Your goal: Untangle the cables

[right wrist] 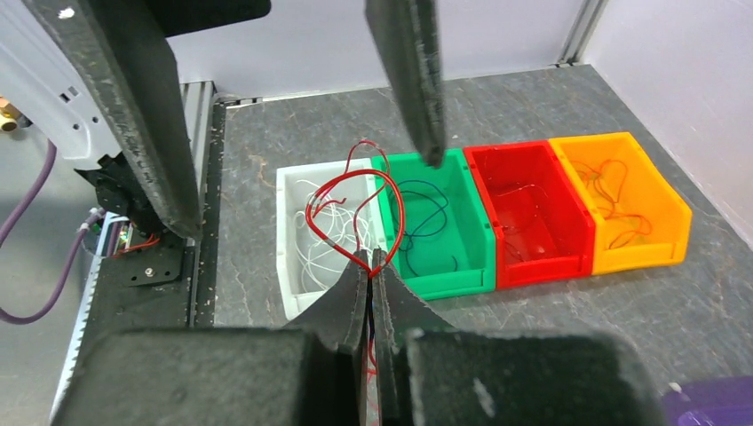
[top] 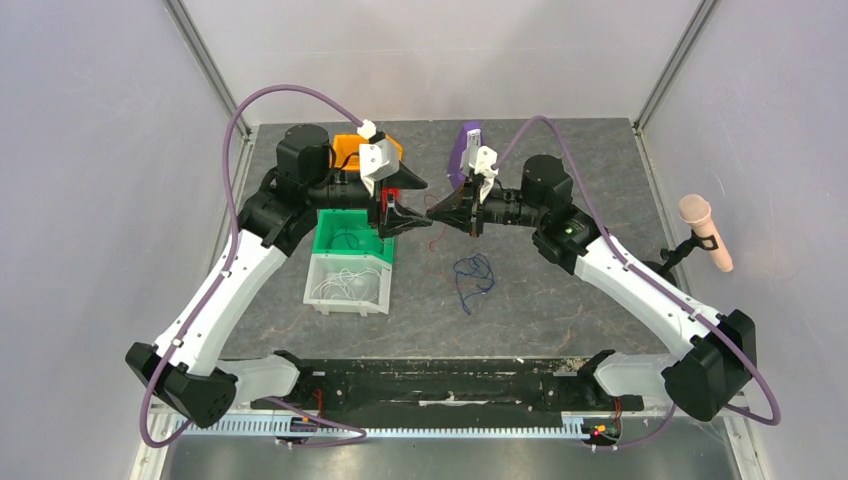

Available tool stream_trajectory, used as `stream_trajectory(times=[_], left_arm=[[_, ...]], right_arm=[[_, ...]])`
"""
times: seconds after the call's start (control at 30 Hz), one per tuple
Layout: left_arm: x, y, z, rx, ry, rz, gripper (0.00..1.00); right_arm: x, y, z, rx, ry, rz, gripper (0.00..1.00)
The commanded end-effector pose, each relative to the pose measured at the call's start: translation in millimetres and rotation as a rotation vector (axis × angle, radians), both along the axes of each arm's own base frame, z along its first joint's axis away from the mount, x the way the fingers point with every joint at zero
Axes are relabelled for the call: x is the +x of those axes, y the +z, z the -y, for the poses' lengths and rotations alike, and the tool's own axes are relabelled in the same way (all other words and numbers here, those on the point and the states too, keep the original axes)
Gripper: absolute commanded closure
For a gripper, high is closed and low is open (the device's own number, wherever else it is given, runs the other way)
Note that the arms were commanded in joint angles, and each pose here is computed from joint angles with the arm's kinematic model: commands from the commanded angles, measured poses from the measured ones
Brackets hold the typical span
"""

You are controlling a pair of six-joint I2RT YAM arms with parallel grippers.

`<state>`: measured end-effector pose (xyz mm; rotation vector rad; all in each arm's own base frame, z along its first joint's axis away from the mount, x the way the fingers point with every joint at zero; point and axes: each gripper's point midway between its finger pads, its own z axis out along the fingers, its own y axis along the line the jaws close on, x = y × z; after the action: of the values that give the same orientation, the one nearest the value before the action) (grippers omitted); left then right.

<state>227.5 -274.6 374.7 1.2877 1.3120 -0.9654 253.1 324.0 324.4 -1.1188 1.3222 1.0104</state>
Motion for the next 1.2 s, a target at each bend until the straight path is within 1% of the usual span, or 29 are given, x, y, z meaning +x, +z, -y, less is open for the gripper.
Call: stream_trajectory(times=[0.0,0.07,0.17,0.27,0.33,0.47,0.53,0.6,0.67,0.77,0.8,0.93,1.0,1.03,1.07,1.17], left_arm=[[7,15,6,-0.043,-0.02,0.094,0.25],[8,17,8,-0.053,-0.023,0.073,0.26],[1,16,11,-0.063,-0.06,0.024,0.33],[-4,11,12,-0.061,-0.079,-0.01,0.35],[-4,7,11,-0.049,-0.081,-0.01,0.37],[-7,1,11,-0.033,-0.107,-0.005,0.47],[-8,-1,11,-0.029,-0.116,-0.005,0.5],[-4,-5,12,-0.018,-0.102,-0.012,0.5],[1,-10,12,-0.007,-0.086,-0.019,0.46],[3,-13,13,-0.001,-0.085,-0.022,0.45],[3,-13,13,0.0,-0.086,-0.027,0.5],[5,-10,15,-0.011,-0.085,-0.026,0.71],[6,-8,15,-0.022,-0.08,-0.033,0.86],[5,-6,15,-0.027,-0.075,-0.04,0.96],[5,-6,15,-0.03,-0.071,-0.044,0.98],[14,-3,10,-0.043,-0.016,-0.059,0.98]], right_arm=[[-14,26,-3,0.046,0.05,0.038,1.0],[-16,26,-3,0.046,0.056,0.04,1.0],[-16,28,-5,0.05,0.058,0.046,1.0],[-16,31,-5,0.056,0.059,0.055,1.0],[-16,31,-6,0.055,0.065,0.052,1.0],[-17,29,-6,0.053,0.075,0.049,1.0],[-18,29,-7,0.053,0.081,0.048,1.0],[-19,30,-7,0.054,0.087,0.049,1.0],[-19,30,-7,0.056,0.09,0.052,1.0],[-19,31,-8,0.056,0.096,0.053,1.0],[-20,30,-8,0.059,0.096,0.03,1.0],[-20,28,-9,0.055,0.1,0.026,1.0],[-20,26,-8,0.05,0.1,0.028,1.0],[-20,24,-8,0.046,0.098,0.026,1.0],[-20,24,-8,0.045,0.098,0.022,1.0],[-18,20,-7,0.038,0.083,0.014,1.0]])
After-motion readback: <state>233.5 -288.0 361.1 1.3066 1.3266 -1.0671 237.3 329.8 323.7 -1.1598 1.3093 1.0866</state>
